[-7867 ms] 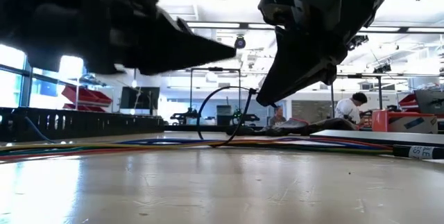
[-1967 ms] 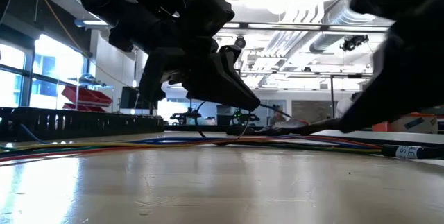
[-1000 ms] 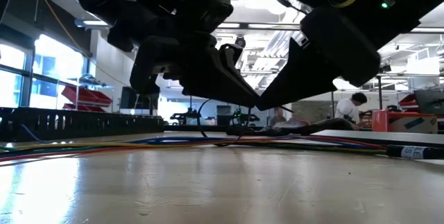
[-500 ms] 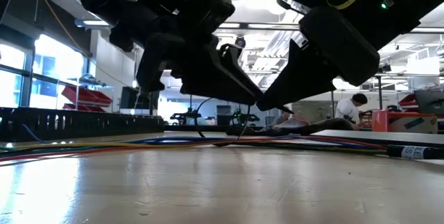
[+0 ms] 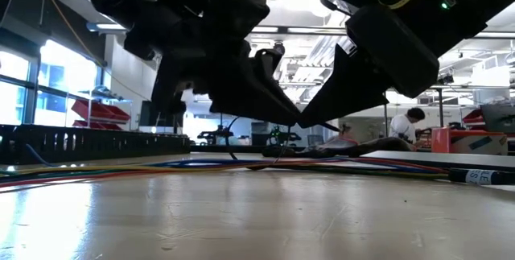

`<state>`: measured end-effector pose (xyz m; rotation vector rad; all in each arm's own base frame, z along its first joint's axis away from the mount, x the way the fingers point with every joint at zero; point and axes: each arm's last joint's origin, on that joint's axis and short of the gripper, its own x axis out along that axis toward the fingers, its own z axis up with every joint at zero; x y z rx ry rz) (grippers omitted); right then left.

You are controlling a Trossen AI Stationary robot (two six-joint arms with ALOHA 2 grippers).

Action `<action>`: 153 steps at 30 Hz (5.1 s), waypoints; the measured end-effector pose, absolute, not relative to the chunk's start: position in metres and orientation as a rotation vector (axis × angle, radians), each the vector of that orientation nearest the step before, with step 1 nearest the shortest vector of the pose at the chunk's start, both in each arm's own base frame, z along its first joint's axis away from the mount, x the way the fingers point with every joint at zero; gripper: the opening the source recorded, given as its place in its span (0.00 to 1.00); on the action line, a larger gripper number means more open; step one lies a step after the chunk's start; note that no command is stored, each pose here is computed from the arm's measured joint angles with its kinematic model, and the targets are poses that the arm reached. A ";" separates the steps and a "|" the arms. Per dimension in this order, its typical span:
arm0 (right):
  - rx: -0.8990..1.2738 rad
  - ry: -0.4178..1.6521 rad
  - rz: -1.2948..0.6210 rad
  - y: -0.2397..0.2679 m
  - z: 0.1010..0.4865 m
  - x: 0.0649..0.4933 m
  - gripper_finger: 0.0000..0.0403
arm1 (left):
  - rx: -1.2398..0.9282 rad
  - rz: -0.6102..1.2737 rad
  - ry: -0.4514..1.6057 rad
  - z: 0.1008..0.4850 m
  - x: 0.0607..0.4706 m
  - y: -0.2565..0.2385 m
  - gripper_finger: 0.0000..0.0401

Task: Ziptie cables
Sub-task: Wrap the cables wires with the black zip tie

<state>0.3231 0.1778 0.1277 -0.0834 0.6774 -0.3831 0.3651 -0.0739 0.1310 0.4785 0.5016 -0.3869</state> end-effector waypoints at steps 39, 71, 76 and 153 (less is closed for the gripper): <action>-0.298 0.602 -0.387 0.210 0.130 0.298 0.31 | 0.469 -0.379 0.509 0.133 0.364 -0.073 0.00; -0.192 0.674 -0.372 0.190 0.127 0.313 0.00 | 0.431 -0.375 0.495 0.134 0.365 -0.074 0.00; -0.112 0.691 -0.387 0.200 0.124 0.301 0.00 | 0.430 -0.378 0.498 0.134 0.365 -0.073 0.00; 0.036 0.669 -0.262 0.250 0.127 0.279 0.09 | 0.412 -0.327 0.563 0.130 0.363 -0.070 0.00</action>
